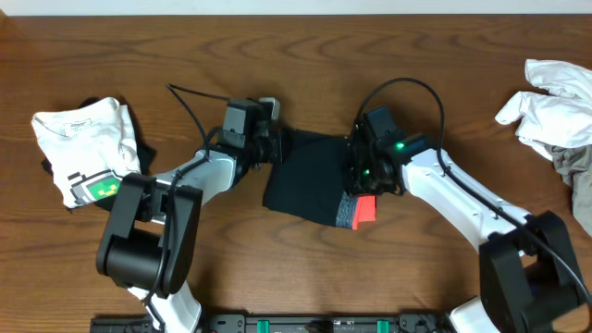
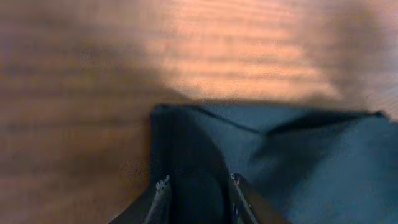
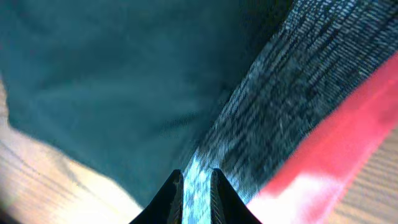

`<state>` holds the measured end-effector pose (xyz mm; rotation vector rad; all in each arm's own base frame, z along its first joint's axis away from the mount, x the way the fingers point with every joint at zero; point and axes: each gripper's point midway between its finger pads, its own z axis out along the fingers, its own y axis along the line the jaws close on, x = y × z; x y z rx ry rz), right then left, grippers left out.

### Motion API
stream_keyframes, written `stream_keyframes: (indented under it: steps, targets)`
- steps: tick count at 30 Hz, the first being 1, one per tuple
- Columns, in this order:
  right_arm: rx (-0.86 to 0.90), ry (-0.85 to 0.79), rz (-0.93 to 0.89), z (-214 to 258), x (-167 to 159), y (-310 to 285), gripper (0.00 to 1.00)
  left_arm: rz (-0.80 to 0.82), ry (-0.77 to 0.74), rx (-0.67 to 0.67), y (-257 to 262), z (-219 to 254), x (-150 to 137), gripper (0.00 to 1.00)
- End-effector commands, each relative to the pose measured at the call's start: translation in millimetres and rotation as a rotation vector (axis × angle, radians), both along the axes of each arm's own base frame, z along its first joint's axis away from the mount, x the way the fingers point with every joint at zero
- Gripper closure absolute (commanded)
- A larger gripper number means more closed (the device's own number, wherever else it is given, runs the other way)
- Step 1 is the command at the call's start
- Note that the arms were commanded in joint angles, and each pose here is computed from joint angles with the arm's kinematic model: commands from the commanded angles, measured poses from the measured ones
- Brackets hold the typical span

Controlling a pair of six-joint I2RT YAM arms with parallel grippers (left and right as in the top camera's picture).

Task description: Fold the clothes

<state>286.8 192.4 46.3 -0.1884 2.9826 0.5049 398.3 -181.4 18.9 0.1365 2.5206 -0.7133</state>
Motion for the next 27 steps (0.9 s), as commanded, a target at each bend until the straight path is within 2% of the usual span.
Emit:
stream_keyframes:
  steps: [1,5,8,10,12,14,19,27]
  targets:
    - [-0.028,0.069,-0.008,-30.1,-5.7,-0.5,0.86,0.013,0.063,0.022,5.4,-10.8,-7.9,0.67]
    - [-0.051,0.114,-0.01,-61.8,-4.4,-0.6,0.88,0.012,0.158,0.049,10.8,-23.1,-27.0,0.67]
    - [-0.072,0.123,-0.02,-82.5,0.6,-3.9,0.89,0.012,0.262,0.079,17.1,-34.1,-48.9,0.72]
    - [-0.103,0.11,-0.036,-91.9,6.8,-11.3,0.89,0.012,0.354,0.106,22.9,-41.8,-69.2,0.81]
    - [-0.138,0.081,-0.055,-95.7,15.1,-20.0,0.85,0.012,0.436,0.13,28.2,-46.9,-87.8,0.94]
    - [-0.168,0.038,-0.071,-95.9,26.4,-29.0,0.79,0.012,0.513,0.153,33.2,-50.4,-105.8,0.94]
    - [-0.159,-0.033,-0.063,-91.3,48.9,-37.1,0.71,0.008,0.657,0.196,42.6,-54.9,-142.2,0.94]
    - [-0.14,-0.077,-0.082,-78.1,74.8,-50.4,0.7,0.007,0.811,0.241,53.1,-51.8,-178.7,0.94]
